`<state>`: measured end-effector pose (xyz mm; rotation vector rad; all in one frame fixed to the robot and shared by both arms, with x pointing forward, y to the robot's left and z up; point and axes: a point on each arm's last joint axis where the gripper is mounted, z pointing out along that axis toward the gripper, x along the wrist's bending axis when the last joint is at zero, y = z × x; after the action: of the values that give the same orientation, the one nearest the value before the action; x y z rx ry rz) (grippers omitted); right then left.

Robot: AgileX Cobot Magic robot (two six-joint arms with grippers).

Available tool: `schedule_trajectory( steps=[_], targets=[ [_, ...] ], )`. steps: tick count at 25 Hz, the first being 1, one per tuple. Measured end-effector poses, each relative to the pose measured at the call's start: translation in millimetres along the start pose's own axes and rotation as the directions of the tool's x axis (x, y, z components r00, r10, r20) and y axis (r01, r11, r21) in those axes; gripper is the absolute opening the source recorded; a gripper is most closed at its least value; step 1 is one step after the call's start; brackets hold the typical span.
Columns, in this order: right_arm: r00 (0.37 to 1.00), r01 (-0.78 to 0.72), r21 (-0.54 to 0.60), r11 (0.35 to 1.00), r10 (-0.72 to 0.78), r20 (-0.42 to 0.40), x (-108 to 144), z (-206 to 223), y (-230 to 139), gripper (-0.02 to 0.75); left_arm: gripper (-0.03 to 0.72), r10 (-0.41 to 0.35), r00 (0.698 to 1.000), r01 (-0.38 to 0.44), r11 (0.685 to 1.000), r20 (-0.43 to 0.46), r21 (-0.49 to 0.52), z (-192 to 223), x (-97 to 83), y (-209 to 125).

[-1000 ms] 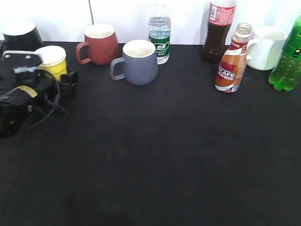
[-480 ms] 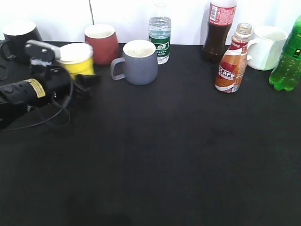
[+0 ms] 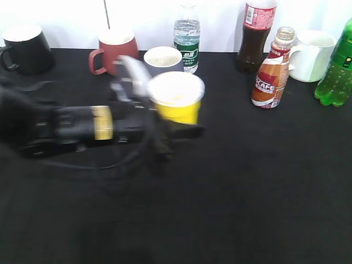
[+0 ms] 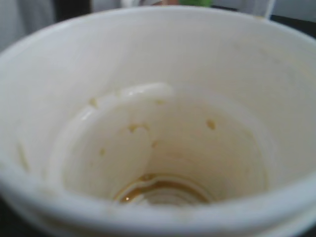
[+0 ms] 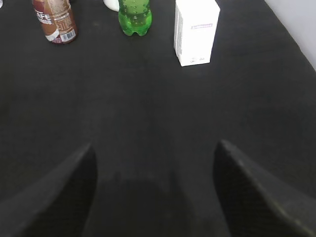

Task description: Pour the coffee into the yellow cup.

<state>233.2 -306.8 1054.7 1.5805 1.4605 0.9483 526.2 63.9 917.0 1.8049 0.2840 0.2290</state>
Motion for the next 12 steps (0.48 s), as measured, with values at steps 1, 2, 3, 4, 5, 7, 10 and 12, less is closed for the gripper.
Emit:
schedule_trajectory(
  steps=[1,2,3,4,5,7,10,12],
  targets=[
    [1.000,0.000,0.000,1.000,0.000,0.000,0.0,0.0,0.0,0.570,0.450,0.019,1.000,-0.019,1.000,0.019,0.020,9.7,0.1,-1.5],
    [1.000,0.000,0.000,1.000,0.000,0.000,0.0,0.0,0.0,0.570,0.450,0.038,0.999,-0.039,0.999,0.034,0.032,17.3,1.3,-2.6],
    [1.000,0.000,0.000,1.000,0.000,0.000,0.0,0.0,0.0,0.570,0.450,0.039,0.999,-0.040,0.998,0.038,0.040,20.5,2.8,-5.0],
    [1.000,0.000,0.000,1.000,0.000,0.000,0.0,0.0,0.0,0.570,0.450,0.038,0.999,-0.040,0.998,0.037,0.046,20.8,3.0,-5.7],
    [1.000,0.000,0.000,1.000,0.000,0.000,0.0,0.0,0.0,0.570,0.450,0.040,0.998,-0.042,0.998,0.040,0.047,20.8,2.8,-5.8],
    [1.000,0.000,0.000,1.000,0.000,0.000,0.0,0.0,0.0,0.570,0.450,0.040,0.998,-0.042,0.998,0.043,0.050,20.8,2.5,-6.0],
    [0.997,0.070,-0.026,0.997,-0.070,-0.022,3.0,3.4,11.1,0.570,0.450,0.039,0.999,-0.041,0.998,0.036,0.050,19.6,4.8,-6.2],
    [0.993,0.099,-0.091,0.991,-0.104,-0.051,9.7,24.1,38.7,0.570,0.450,0.038,0.999,-0.039,0.998,0.030,0.050,18.2,7.0,-6.5]
  ],
)
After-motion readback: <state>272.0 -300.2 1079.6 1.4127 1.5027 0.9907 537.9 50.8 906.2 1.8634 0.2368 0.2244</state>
